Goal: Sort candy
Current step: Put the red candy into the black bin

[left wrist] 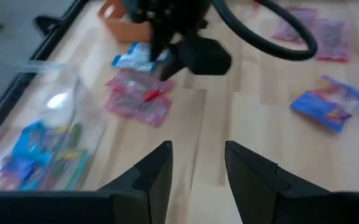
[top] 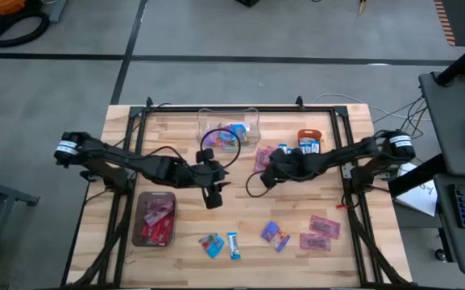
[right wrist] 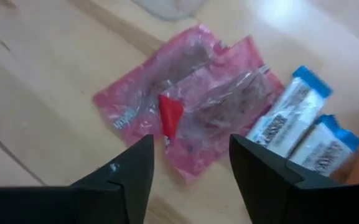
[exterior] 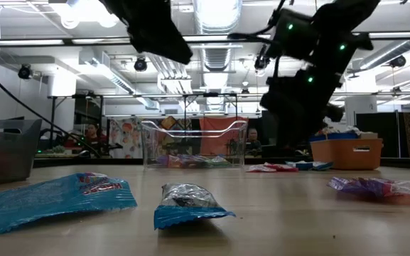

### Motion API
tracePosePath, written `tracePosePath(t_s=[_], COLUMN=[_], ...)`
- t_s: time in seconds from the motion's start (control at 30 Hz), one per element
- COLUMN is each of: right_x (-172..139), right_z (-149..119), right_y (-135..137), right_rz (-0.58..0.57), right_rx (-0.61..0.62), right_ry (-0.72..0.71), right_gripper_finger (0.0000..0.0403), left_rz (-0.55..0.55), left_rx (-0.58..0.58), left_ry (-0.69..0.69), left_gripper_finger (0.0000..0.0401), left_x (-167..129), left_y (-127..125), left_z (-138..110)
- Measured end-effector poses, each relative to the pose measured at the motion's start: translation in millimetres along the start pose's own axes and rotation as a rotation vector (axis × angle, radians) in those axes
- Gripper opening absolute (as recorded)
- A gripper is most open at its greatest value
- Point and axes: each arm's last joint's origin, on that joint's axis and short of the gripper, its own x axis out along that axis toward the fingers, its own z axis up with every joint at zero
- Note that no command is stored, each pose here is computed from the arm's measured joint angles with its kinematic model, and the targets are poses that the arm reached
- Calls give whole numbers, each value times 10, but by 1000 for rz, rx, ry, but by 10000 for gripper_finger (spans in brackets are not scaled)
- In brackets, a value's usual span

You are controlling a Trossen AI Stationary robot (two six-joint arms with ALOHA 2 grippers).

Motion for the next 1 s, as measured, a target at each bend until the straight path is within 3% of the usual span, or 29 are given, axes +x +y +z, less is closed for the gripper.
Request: tracePosePath(t_s=[0.27,0.53,0.7,0.93,1.0], right_x=[235,362,396,328,225], right_z=[61,17,8,-6,-39], right_y=[2,11,32,48,75], right_rz=[-22,-45,-26,7,23], right_rx=[-45,-79,-96,-146,-163], right_ry=[79,107,116,135,146], right_gripper_finger=[216,189,140,22,16], left_rz=[152,174,187,228,223], left_rx=[-77,-98,-92,-87,-90], left_ry=[9,-58,-49,-50,-48], left_gripper_finger=[131,131,131,131,131], left_x=[-359,-534,-458,-394,-400], left_y=[165,203,176,161,145], left_z=[-8,36,25,15,9])
